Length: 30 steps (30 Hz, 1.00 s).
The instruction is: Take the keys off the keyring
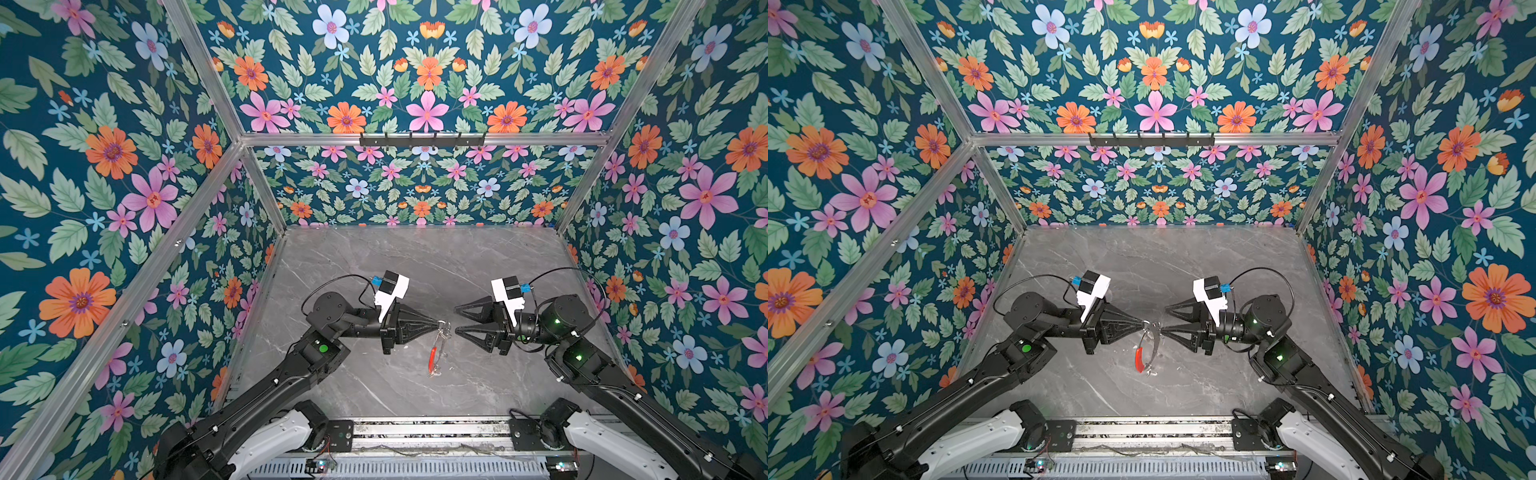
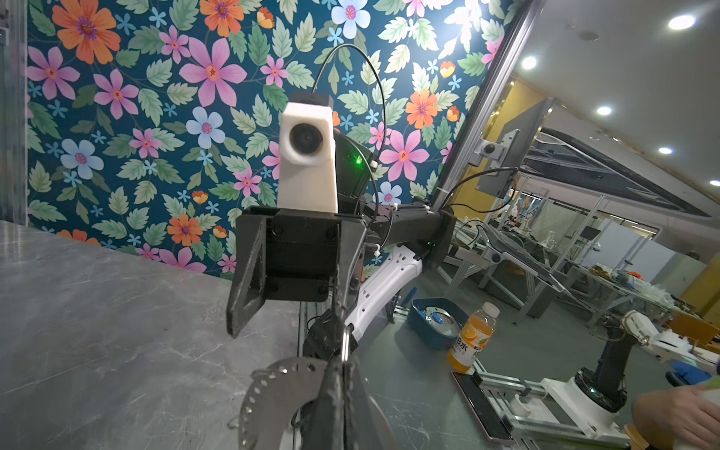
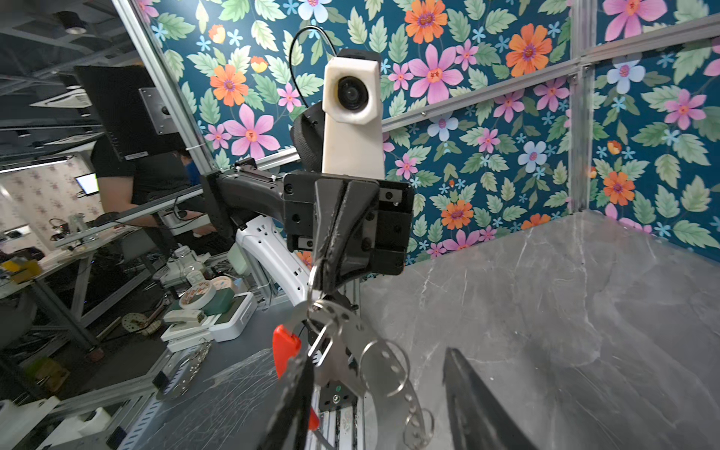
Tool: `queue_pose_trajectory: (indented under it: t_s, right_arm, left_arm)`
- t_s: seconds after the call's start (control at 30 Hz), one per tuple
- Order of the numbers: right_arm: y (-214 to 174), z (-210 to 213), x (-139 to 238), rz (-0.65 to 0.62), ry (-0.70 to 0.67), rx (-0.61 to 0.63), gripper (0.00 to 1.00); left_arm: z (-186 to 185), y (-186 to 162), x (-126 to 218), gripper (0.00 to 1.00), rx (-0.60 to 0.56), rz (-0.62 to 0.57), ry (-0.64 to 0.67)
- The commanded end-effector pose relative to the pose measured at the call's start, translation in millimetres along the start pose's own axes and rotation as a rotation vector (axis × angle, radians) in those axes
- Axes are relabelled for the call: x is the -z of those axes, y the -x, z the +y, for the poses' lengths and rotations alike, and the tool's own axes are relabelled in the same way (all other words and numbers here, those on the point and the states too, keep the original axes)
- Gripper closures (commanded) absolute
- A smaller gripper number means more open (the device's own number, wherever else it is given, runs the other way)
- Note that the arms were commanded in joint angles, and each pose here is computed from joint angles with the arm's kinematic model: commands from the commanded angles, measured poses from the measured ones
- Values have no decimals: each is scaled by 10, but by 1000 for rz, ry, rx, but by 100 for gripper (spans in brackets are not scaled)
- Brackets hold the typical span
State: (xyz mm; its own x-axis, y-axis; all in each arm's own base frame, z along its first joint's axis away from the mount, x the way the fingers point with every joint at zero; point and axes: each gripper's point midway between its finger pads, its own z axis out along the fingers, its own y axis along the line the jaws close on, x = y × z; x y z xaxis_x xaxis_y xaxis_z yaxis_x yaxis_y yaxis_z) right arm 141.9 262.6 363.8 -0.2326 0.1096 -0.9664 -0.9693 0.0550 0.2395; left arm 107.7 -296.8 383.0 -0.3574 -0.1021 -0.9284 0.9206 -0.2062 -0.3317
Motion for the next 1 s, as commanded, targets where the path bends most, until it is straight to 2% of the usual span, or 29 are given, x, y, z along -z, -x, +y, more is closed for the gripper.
queue_pose_trajectory:
  t_s: [0.0,0.2,0.33,0.6,0.73,0.97]
  right_arm:
    - [40,114,-34,3,48,37,45]
    - [98,160,-62,-11,47,43,45]
    - [212,81,-100,-51,-13,15,46]
    - [334,-41,-221,-124,-31,-61,56]
    - [364,-58,-295,-130,-16,-74,61]
    - [352,-68,-425,-112,6,-89,76]
  left_arm:
    - [-116,79,8,100,-41,-22,-46]
    - [-91,84,2,100,-33,-25,-37]
    - [71,114,9,100,-17,-47,55]
    - [265,229,129,100,-21,-179,193]
    - [285,239,154,100,-22,-200,211]
    - [288,263,198,100,-32,-225,234]
